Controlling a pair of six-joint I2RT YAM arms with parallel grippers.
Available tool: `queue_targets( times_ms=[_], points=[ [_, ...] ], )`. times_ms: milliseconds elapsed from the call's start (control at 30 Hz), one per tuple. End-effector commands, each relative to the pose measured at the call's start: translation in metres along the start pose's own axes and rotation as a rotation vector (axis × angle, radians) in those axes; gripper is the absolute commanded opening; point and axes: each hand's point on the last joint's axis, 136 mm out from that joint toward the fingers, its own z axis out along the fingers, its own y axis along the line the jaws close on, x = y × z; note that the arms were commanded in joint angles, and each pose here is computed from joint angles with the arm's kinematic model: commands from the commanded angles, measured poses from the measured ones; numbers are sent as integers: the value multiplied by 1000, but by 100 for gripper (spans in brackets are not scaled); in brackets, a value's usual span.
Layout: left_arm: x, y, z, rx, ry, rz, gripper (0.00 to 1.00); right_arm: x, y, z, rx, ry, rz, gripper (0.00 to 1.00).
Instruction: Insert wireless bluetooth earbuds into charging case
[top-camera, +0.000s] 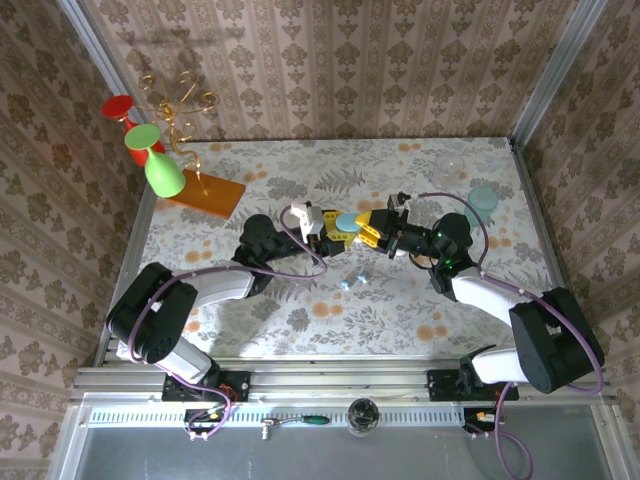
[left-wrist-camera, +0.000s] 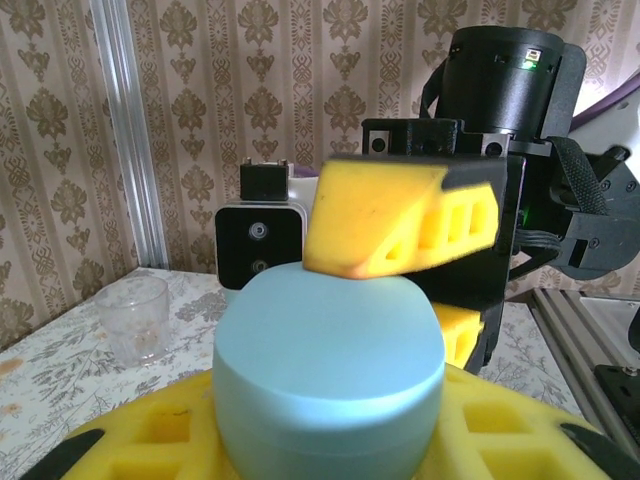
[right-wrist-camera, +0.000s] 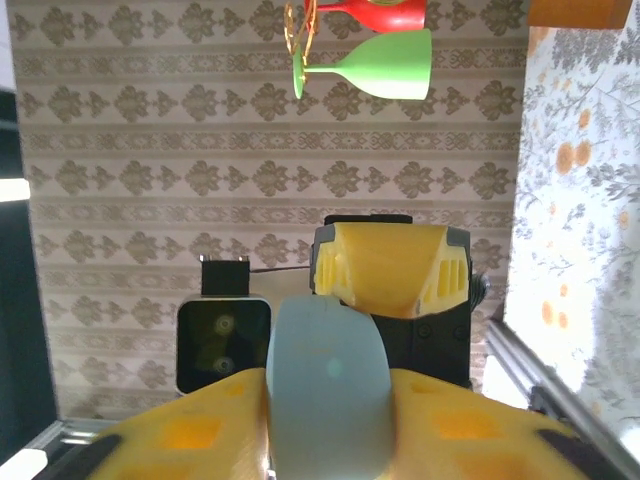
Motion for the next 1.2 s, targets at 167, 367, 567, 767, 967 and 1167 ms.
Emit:
queue_targets(
  times_ms=[167,367,567,767,967,1167],
  points=[
    [-16,-6,-8,1,-11,29,29,-12,2,-26,110,-72,-175,75],
    [-6,-12,-17,-6,34,10,28,-13,-11,-60,446,-91,-494,81],
    [0,-18,-27,-19,71,24,28,5,5,-55,549,83,-870,85],
    [2,-26,-29,11,97,15,28,26,26,-30,535,218,-1210,88],
    [-1,-29,-28,31,103,3,28,27,16,-8,612,271,-1418,88],
    [-3,-32,-30,31,99,12,28,17,5,5,672,284,-1460,88]
  ],
)
